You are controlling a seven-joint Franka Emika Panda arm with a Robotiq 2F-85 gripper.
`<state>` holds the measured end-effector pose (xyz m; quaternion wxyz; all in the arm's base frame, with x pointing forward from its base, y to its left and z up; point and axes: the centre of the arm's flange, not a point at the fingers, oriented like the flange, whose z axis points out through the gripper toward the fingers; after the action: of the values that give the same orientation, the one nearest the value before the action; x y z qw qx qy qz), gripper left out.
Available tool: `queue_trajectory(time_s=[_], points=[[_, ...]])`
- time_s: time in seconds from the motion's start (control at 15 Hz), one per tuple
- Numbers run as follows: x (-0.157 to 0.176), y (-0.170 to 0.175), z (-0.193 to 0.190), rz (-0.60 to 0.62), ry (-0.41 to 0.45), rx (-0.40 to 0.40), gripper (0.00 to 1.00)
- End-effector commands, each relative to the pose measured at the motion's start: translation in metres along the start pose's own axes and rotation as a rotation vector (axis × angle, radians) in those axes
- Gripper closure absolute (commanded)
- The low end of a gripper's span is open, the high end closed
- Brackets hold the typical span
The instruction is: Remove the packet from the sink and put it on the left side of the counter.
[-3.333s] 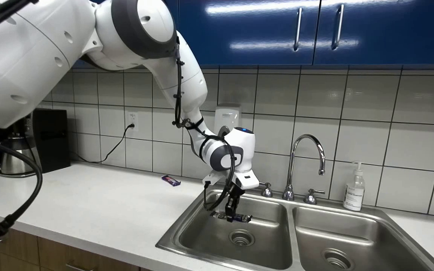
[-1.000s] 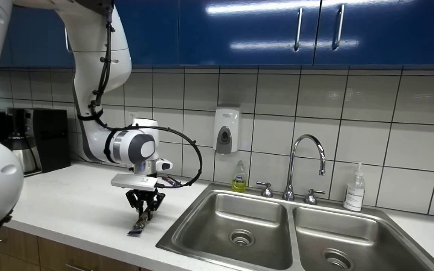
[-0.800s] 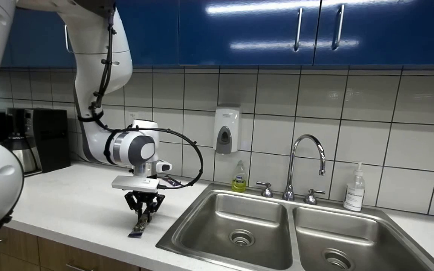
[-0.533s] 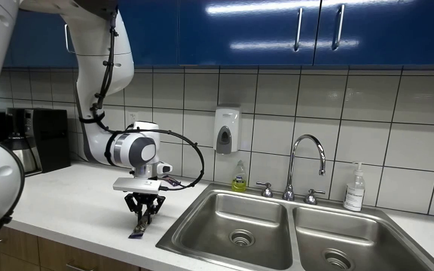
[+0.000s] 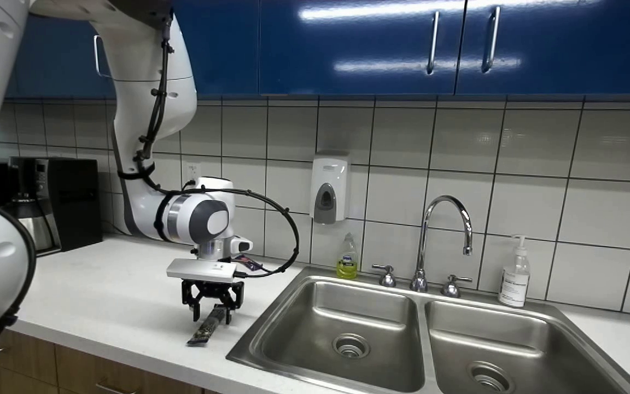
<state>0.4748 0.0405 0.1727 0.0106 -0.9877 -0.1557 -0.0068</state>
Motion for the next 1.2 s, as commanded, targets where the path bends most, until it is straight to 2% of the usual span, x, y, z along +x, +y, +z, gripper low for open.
queue_trajectory(time_s=[0.0, 0.47, 0.87, 1.13], points=[[-0.010, 0.003, -0.026, 0.007, 0.043, 0.003, 0.00], [-0.027, 0.004, -0.064, 0.059, 0.110, -0.009, 0.00], [-0.057, 0.008, -0.085, 0.144, 0.053, -0.001, 0.00], [-0.080, 0.011, -0.092, 0.158, -0.021, 0.010, 0.00]])
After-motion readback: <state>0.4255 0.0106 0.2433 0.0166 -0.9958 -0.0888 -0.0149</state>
